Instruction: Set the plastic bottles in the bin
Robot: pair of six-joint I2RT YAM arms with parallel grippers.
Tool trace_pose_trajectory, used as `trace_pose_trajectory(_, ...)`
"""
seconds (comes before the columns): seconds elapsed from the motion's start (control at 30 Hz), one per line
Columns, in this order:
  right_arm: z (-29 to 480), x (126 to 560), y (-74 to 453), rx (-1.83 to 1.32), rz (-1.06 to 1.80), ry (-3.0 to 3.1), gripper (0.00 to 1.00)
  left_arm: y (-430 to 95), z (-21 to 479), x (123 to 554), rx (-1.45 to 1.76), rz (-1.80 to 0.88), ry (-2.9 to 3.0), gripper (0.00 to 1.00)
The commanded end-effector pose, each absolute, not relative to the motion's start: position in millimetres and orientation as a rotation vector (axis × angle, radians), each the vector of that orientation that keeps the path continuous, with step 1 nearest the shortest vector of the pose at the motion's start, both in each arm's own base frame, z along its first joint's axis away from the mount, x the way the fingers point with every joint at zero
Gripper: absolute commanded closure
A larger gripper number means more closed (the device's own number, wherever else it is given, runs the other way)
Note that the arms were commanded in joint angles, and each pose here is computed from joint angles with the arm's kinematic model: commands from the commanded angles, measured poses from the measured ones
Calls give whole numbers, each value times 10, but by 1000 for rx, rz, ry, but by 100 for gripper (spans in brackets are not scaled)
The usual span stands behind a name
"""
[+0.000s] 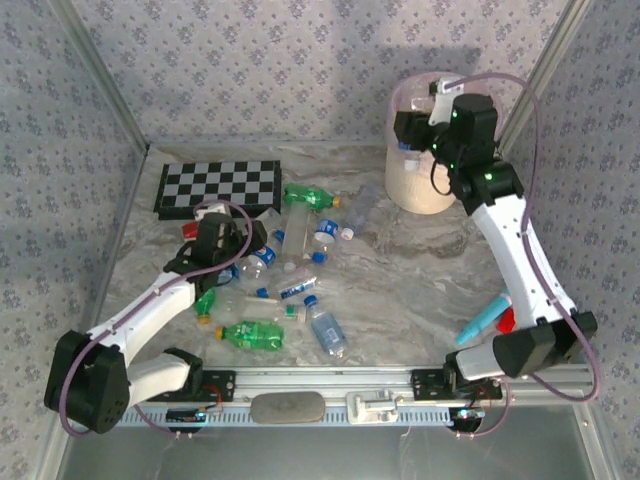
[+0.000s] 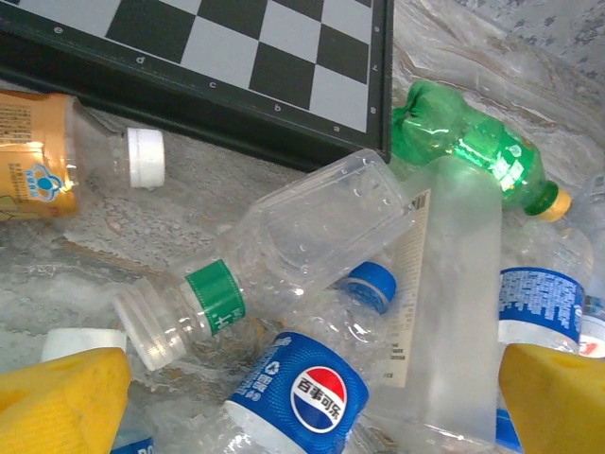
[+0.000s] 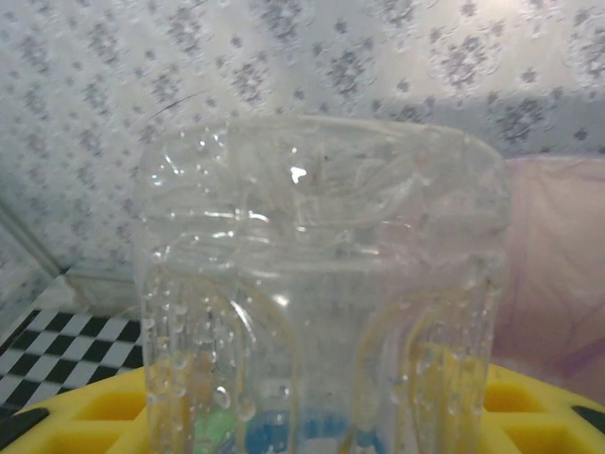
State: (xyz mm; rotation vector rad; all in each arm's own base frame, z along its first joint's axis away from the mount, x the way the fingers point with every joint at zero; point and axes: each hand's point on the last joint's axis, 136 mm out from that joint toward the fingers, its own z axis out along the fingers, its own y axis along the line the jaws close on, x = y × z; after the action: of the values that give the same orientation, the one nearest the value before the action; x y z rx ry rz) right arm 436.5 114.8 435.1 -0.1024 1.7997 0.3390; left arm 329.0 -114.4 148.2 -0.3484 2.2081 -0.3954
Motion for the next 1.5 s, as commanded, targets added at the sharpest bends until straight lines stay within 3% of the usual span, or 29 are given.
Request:
trace_pose_trajectory(0.0, 4645, 4596, 947, -34, 315, 1720, 60, -1106, 1636, 3329, -315, -365, 2143, 0)
trace_pose_trajectory(0.2, 4492, 5154, 608, 66, 176, 1751, 60, -1082, 1557, 3303, -304, -343, 2155, 0)
trace_pose_trajectory(0.37, 4046, 5564, 355, 164, 133, 1859, 59, -1084, 1487, 3285, -297, -341, 2165, 0)
trace_pose_trajectory(0.63, 3428, 5802, 247, 256, 101, 1985, 55, -1099, 1578, 3331, -244, -317, 2158, 0)
trace_pose_trajectory(0.83, 3129, 5857, 246, 291, 101, 2051, 46, -1156, 1638, 3413, -220, -316, 2168, 0)
trace_pose_trajectory(0.9, 3126, 5865, 258, 288, 109, 2052, 38, -1180, 1652, 3432, -223, -329, 2170, 0)
trace_pose_trajectory(1.03, 3212, 5855, 273, 286, 117, 2043, 9, -1188, 1649, 3432, -247, -349, 2166, 0)
trace_pose_trajectory(1.1, 3290, 5835, 283, 283, 119, 2033, 0, -1171, 1643, 3417, -252, -342, 2167, 0)
trace_pose_trajectory(1.47, 3984, 5231, 841, 110, 147, 1941, 0, -926, 1745, 3318, -285, -235, 2164, 0)
